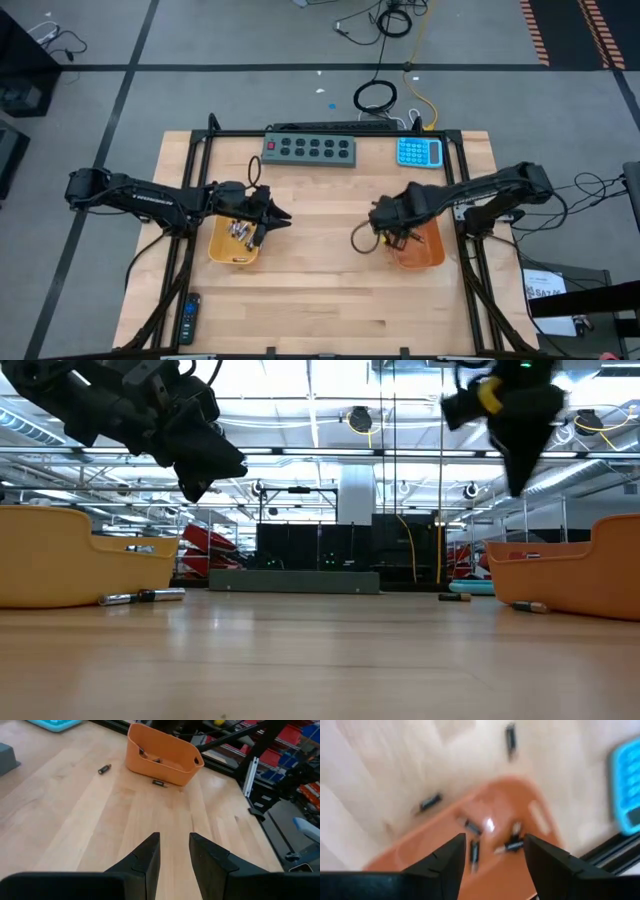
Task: Sort batteries
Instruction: Put the black battery into the orange bin, then put the silver battery into the yellow bin
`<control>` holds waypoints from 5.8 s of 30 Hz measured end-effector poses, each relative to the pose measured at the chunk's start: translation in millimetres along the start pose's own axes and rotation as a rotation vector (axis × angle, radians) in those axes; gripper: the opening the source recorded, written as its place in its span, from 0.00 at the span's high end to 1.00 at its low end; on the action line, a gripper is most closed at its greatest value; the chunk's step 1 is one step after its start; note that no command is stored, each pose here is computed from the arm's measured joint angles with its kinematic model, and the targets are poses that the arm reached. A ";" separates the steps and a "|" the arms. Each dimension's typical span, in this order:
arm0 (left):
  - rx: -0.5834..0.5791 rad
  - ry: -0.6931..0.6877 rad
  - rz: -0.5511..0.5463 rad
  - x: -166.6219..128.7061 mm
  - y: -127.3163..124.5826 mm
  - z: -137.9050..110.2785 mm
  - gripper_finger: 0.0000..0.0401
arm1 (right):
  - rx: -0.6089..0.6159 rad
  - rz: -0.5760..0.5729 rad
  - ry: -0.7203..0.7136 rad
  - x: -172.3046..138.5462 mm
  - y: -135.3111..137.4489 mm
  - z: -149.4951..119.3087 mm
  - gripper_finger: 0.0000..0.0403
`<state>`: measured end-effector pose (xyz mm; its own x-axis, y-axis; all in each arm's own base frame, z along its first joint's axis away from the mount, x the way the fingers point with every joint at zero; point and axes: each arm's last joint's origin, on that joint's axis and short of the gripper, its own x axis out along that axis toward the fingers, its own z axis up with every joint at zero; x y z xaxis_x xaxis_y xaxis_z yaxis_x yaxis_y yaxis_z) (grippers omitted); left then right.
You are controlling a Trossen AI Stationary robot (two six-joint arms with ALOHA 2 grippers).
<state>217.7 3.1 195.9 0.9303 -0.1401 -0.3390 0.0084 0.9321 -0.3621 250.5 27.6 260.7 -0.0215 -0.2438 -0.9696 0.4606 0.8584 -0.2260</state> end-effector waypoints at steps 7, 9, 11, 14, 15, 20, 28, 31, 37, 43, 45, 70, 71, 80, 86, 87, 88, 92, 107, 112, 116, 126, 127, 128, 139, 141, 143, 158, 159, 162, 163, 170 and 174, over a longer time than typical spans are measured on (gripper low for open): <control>0.004 0.000 0.003 0.0 0.2 0.0 0.72 | 0.073 0.150 -0.065 17.2 -35.1 51.0 0.62; 0.002 0.007 0.005 -0.1 0.6 -0.8 0.72 | 0.092 0.171 -0.053 27.0 -43.9 61.4 0.64; 0.003 0.010 0.006 0.0 0.7 -1.0 0.72 | 0.096 0.160 -0.022 39.6 -49.1 69.4 0.66; 0.024 0.010 0.006 0.0 0.7 -1.0 0.72 | 0.064 0.143 0.049 60.3 -51.4 77.8 0.66; 0.028 0.009 0.006 0.0 0.6 -0.9 0.72 | 0.050 0.139 0.070 67.0 -52.3 80.4 0.66; 0.024 0.009 0.006 0.0 0.6 -0.9 0.72 | 0.021 0.126 0.128 96.3 -62.6 93.1 0.63; 0.028 0.009 0.006 0.0 0.6 -0.9 0.72 | -0.007 0.118 0.140 117.4 -80.4 103.0 0.60; 0.029 0.010 0.006 -0.1 0.7 -1.0 0.72 | 0.006 0.093 0.146 123.8 -87.6 105.1 0.60; 0.029 0.009 0.006 0.0 0.6 -0.9 0.72 | -0.009 0.093 0.152 140.6 -91.1 111.3 0.60; 0.054 0.010 0.005 -0.1 0.7 -1.0 0.72 | -0.027 0.100 0.207 161.7 -92.4 114.3 0.62; 0.055 0.009 0.006 0.0 0.6 -0.9 0.72 | -0.041 0.107 0.219 166.7 -92.1 114.7 0.67; 0.053 0.015 0.004 0.0 0.2 -1.5 0.72 | -0.117 0.145 -0.103 49.8 -36.9 98.1 1.00; 0.053 0.016 0.005 0.0 0.4 -1.6 0.72 | -0.111 0.156 -0.131 38.7 -32.1 92.3 1.00; 0.069 0.032 -0.044 1.8 -12.8 -6.2 0.72 | -0.044 0.167 -0.261 0.4 5.2 10.1 1.00; 0.096 -0.050 0.055 2.2 -16.6 -2.6 0.72 | 0.071 0.118 -0.158 47.2 3.2 -39.6 0.95; 0.114 -0.070 0.071 2.3 -17.3 -1.4 0.72 | 0.093 0.122 -0.173 52.3 2.5 -44.7 0.93; 0.137 -0.097 0.088 2.1 -18.5 0.4 0.72 | 0.108 0.141 -0.189 57.7 2.3 -48.8 0.91; 0.234 -0.184 0.160 1.5 -23.6 8.3 0.72 | 0.122 0.237 -0.252 68.8 1.6 -56.6 0.76; 0.077 0.148 0.517 18.7 -6.2 47.5 0.72 | -0.004 0.085 -0.756 39.7 12.0 -37.1 0.66; -0.003 0.496 0.526 44.7 -5.1 45.2 0.72 | -0.049 0.050 -0.916 28.0 17.2 -26.7 0.69; -0.052 0.765 0.560 61.1 -1.1 35.5 0.72 | -0.082 0.044 -0.968 23.5 17.7 -22.2 0.70; -0.037 1.180 0.480 106.5 6.2 1.2 0.72 | -0.059 0.045 -0.982 22.6 15.4 -18.7 0.70; -0.035 1.198 0.482 108.6 7.0 -1.2 0.72 | -0.060 0.047 -0.982 22.6 15.7 -18.9 0.70; -0.035 1.221 0.487 109.8 8.5 -4.3 0.72 | -0.060 0.048 -0.982 22.5 15.9 -19.1 0.70; 0.006 1.307 0.525 110.6 13.7 -14.9 0.72 | -0.058 0.049 -0.983 22.4 15.8 -19.0 0.70; 0.003 1.311 0.519 110.6 12.5 -15.0 0.72 | -0.058 0.049 -0.983 22.4 15.8 -19.0 0.70; 0.004 1.327 0.518 109.8 9.1 -13.6 0.72 | -0.058 0.049 -0.983 22.5 15.9 -18.9 0.70; 0.397 1.480 0.488 101.2 -23.2 -18.4 0.63 | -0.070 0.035 -0.932 37.4 25.9 -13.8 0.70; 0.423 1.480 0.496 101.2 -23.7 -18.5 0.61 | -0.074 0.035 -0.927 39.9 27.9 -12.5 0.70; 0.470 1.473 0.525 101.2 -23.9 -18.2 0.56 | -0.095 0.052 -0.909 46.0 32.9 -9.6 0.70; 0.477 1.474 0.525 101.2 -23.8 -18.1 0.55 | -0.099 0.053 -0.904 47.7 33.9 -8.9 0.70; 0.560 1.500 0.455 101.6 -23.6 -18.1 0.54 | -0.114 0.057 -0.905 50.0 36.5 -7.1 0.70; 0.602 1.500 0.415 103.0 -23.5 -18.1 0.54 | -0.118 0.064 -0.932 46.7 36.6 -5.9 0.70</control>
<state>306.7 -39.3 153.7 -0.2454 0.2902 -0.9250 0.3293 0.9224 0.2020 261.1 50.3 206.7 0.7431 -0.4137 -0.5260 0.3421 0.9104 -0.2327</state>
